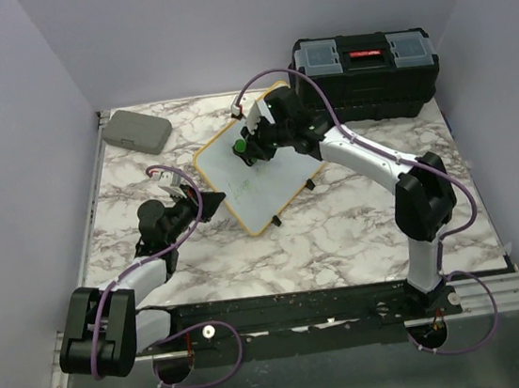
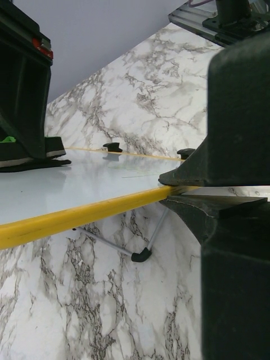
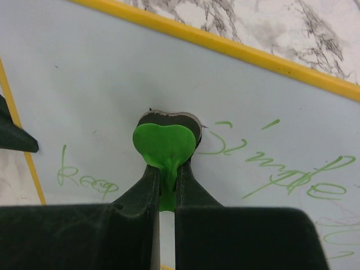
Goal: Erase the whiteboard
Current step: Erase the whiteboard at the whiteboard stand.
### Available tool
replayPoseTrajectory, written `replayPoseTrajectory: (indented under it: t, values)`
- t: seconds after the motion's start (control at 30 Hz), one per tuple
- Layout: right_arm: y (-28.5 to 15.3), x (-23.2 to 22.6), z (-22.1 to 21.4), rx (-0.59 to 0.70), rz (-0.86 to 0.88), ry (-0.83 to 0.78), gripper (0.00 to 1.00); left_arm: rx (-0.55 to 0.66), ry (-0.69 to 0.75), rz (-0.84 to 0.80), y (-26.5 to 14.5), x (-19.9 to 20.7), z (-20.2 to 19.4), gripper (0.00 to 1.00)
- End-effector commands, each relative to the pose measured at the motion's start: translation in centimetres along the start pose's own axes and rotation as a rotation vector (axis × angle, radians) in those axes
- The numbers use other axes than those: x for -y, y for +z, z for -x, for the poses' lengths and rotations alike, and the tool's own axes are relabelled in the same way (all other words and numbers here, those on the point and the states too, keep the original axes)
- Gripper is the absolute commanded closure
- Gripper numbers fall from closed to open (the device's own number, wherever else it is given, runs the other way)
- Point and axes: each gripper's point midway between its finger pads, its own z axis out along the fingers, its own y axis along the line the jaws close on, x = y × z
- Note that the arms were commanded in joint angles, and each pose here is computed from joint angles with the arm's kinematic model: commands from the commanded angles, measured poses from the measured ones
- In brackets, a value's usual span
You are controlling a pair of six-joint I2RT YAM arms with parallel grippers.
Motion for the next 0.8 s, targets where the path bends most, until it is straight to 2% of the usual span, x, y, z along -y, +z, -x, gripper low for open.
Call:
replayPoseTrajectory:
  t: [0.0,0.13,0.37,0.53,0.67,0.77]
  values:
    - [0.0,1.7,-3.9,-0.102,-0.126,0.007,0.99,-0.005,0.103,-0.102,-0.1,2.1,0.2,1.0]
    - [-0.5,4.3,-3.2,-0.078,-0.24,0.055,0.99,-0.005,0.104,-0.104,0.0,2.1,0.2,1.0]
    - [0.2,4.2,1.0,0.025,-0.185,0.069,0.99,-0.006,0.101,-0.102,-0.1,2.0,0.1,1.0]
    - [1.0,1.7,2.3,0.052,-0.028,0.074,0.99,-0.008,0.101,-0.103,0.0,2.0,0.2,1.0]
    - [1.1,-1.7,0.7,0.013,0.14,0.046,0.99,-0.008,0.102,-0.101,0.0,2.0,0.1,1.0]
    - [0.4,-2.5,-0.8,-0.008,0.158,0.025,0.99,-0.008,0.102,-0.101,0.0,2.0,0.1,1.0]
